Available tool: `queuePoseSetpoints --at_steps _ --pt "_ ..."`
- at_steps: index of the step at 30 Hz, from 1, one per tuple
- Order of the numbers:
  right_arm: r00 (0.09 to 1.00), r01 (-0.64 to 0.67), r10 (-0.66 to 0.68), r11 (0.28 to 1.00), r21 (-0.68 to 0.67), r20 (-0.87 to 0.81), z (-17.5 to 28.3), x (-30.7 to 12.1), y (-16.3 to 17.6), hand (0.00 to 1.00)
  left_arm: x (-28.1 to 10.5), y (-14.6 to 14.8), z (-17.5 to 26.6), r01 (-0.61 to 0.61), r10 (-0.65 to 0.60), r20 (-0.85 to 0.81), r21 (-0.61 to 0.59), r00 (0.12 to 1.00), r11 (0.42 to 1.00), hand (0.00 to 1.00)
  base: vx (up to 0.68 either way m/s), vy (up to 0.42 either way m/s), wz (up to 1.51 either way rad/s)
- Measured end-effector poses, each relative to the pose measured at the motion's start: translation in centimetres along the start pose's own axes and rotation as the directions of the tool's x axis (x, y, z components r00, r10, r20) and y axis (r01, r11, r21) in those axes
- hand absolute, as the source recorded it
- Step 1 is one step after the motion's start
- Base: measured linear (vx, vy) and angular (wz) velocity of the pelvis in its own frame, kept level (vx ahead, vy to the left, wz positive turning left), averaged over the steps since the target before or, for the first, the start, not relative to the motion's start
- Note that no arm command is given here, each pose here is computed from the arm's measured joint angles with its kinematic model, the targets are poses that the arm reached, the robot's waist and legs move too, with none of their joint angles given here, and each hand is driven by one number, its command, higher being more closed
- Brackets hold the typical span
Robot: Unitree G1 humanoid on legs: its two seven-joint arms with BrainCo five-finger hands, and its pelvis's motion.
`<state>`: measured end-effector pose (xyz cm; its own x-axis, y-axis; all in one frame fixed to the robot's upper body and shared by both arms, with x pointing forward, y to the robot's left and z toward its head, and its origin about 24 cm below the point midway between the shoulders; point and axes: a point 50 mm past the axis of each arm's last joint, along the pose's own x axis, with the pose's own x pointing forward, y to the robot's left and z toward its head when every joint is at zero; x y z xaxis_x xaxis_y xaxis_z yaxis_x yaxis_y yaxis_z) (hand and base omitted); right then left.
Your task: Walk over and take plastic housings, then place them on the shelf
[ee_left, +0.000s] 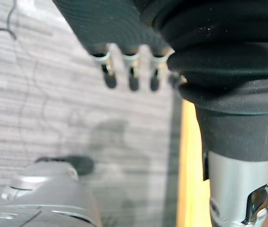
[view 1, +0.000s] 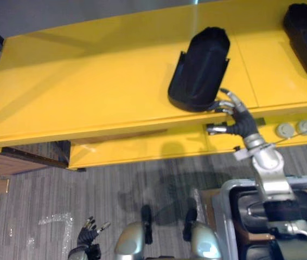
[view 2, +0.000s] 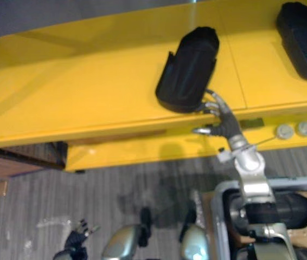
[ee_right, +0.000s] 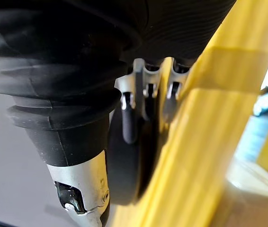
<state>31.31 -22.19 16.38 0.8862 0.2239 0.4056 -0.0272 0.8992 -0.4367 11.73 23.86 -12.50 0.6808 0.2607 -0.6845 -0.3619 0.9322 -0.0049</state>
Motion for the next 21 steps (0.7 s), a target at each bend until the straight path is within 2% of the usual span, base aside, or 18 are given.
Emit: queuePoseSetpoints --at_steps 10,16,21 --pt "0.986 0.165 -0.164 0.985 -0.05 0.028 0.4 0.4 -1.7 0.0 -0.2 0.0 -0.3 -0.001 0.001 -0.007 -0.004 1.0 1.0 0.0 -0.01 0.002 0.0" --pt "0.982 0.183 -0.18 0.981 -0.058 0.058 1.1 0.6 -2.7 0.0 -0.2 -0.1 -0.3 0.0 0.0 -0.006 -0.005 1.0 1.0 0.0 -0.01 0.002 -0.03" --pt "0.96 0.191 -0.175 0.98 -0.052 0.219 4.9 -0.6 -3.1 0.0 -0.2 -0.8 -0.4 0.015 -0.015 -0.003 -0.009 1.0 1.0 0.0 0.03 0.001 -0.07"
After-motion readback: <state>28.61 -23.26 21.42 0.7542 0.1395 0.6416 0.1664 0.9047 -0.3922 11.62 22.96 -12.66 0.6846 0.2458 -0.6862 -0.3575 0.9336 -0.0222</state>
